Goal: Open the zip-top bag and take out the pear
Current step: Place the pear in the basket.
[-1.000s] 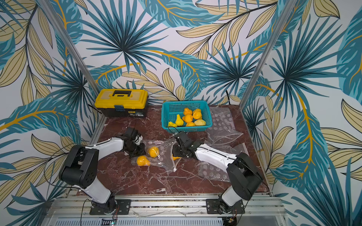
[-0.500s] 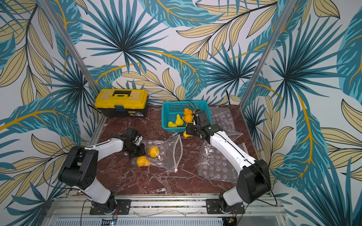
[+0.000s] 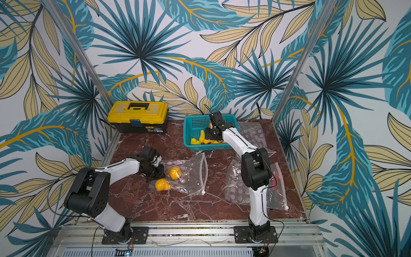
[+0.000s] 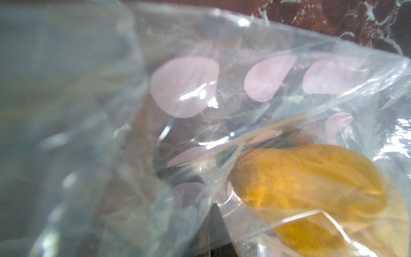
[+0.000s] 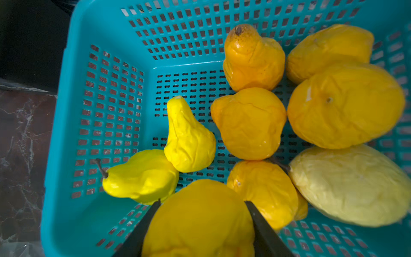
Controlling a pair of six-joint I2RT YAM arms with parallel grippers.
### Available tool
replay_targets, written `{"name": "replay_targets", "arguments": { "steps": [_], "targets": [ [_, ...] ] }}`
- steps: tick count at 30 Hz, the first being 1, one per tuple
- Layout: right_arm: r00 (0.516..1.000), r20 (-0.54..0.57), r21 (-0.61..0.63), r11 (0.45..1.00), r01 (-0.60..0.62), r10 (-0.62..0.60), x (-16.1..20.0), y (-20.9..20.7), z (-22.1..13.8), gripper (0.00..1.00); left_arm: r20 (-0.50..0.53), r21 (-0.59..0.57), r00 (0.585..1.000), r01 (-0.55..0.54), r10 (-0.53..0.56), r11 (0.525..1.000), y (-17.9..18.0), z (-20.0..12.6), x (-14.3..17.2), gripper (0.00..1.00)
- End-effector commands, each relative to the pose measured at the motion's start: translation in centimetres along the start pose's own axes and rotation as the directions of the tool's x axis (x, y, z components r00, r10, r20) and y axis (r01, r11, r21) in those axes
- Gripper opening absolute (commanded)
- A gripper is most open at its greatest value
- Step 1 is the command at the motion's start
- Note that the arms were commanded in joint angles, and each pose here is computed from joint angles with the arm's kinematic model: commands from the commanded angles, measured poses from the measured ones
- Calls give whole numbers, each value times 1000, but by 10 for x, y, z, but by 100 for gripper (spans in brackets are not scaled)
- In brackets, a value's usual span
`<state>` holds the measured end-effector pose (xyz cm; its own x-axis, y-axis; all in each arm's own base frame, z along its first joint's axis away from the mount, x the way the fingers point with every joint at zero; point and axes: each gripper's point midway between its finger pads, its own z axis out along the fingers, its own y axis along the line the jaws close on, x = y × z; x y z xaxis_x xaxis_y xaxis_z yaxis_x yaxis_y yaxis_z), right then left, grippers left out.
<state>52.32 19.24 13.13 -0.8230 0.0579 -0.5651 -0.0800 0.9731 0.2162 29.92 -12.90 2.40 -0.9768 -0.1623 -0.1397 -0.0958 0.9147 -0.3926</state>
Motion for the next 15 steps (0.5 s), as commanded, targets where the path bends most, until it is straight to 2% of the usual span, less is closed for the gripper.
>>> {"name": "replay_targets", "arguments": {
  "steps": [1, 6, 10, 15],
  "targets": [
    [998, -55, -3, 1000, 13, -13, 10, -3, 18, 49, -15, 7, 1000, 9, -9, 1000, -3, -3, 7, 12],
    [998, -66, 18, 1000, 9, -8, 17, -9, 51, 49, -21, 17, 1000, 8, -7, 1000, -9, -2, 9, 12],
    [999, -33, 15, 1000, 14, -13, 11, -8, 72, 49, -22, 22, 1000, 6, -5, 1000, -13, -2, 9, 12],
    [999, 29, 14, 999, 30, -31, -11, -4, 87, 57, -17, 30, 1000, 9, -8, 1000, -17, -5, 9, 12]
  ]
}}
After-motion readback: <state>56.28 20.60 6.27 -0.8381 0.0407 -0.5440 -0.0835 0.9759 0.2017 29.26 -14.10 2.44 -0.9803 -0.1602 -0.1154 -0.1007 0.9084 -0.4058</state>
